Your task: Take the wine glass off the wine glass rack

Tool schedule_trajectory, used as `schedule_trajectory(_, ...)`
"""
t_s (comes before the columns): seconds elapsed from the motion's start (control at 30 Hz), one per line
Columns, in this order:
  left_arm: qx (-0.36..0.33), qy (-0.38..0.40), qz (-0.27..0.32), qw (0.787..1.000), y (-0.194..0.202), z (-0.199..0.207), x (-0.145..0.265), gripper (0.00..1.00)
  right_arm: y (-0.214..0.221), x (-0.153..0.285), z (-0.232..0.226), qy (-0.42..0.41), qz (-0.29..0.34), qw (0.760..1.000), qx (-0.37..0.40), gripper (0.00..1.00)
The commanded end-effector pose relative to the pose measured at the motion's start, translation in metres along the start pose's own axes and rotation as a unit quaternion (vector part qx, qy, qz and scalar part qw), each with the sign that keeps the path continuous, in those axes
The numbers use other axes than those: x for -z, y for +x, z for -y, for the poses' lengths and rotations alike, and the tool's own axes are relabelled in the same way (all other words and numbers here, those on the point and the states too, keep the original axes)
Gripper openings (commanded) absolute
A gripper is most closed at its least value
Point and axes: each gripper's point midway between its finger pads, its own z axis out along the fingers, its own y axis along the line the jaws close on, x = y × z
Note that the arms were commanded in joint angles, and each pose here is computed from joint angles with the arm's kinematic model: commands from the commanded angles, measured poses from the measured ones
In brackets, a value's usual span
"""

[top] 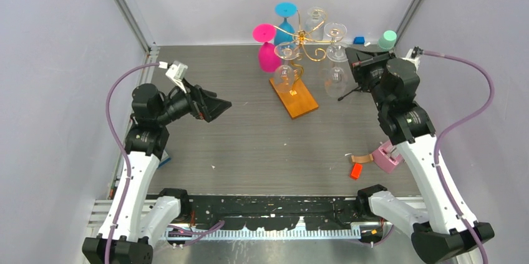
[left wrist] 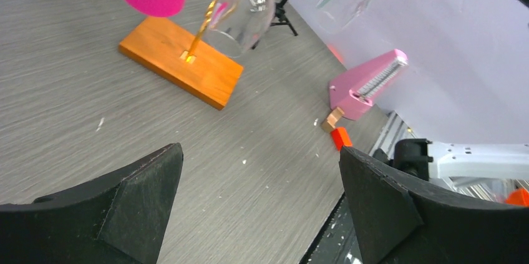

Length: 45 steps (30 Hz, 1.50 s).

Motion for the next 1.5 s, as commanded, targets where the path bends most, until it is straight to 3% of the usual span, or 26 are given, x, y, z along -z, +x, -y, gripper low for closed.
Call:
schedule_trajectory(0.0, -0.04, 0.068, 0.033, 0.996, -0.012, 0.033, -0.001, 1.0, 0.006, 0.029, -0.003, -0.01, -0.03, 0.999, -0.013, 0.0)
schedule_trajectory(0.27, -0.066, 0.141, 0.045, 0.987, -0.004, 0.072, -0.031, 1.0, 0.072, 0.077, 0.008, -0.053, -0.212, 0.976, 0.008, 0.0)
schedule_trajectory(0.47, -0.136, 0.2, 0.011, 0.97, 0.033, 0.109, -0.07, 0.93, 0.111, 0.103, 0.017, -0.089, -0.311, 0.945, -0.04, 0.0)
schedule_trajectory(0.67, -0.165, 0.199, 0.01, 0.966, 0.052, 0.11, -0.095, 0.92, 0.124, 0.116, 0.005, -0.121, -0.343, 0.929, -0.067, 0.0)
schedule_trajectory(1.0, -0.162, 0.243, 0.075, 0.954, 0.039, 0.128, -0.108, 0.87, 0.14, 0.116, -0.009, -0.103, -0.405, 0.902, -0.111, 0.0)
schedule_trajectory(1.27, -0.143, 0.316, 0.035, 0.937, 0.058, 0.145, -0.119, 0.78, 0.144, 0.112, -0.015, -0.109, -0.415, 0.894, -0.13, 0.0)
schedule_trajectory(1.47, -0.106, 0.326, 0.05, 0.938, 0.051, 0.152, -0.123, 0.74, 0.15, 0.109, -0.012, -0.107, -0.423, 0.889, -0.138, 0.0)
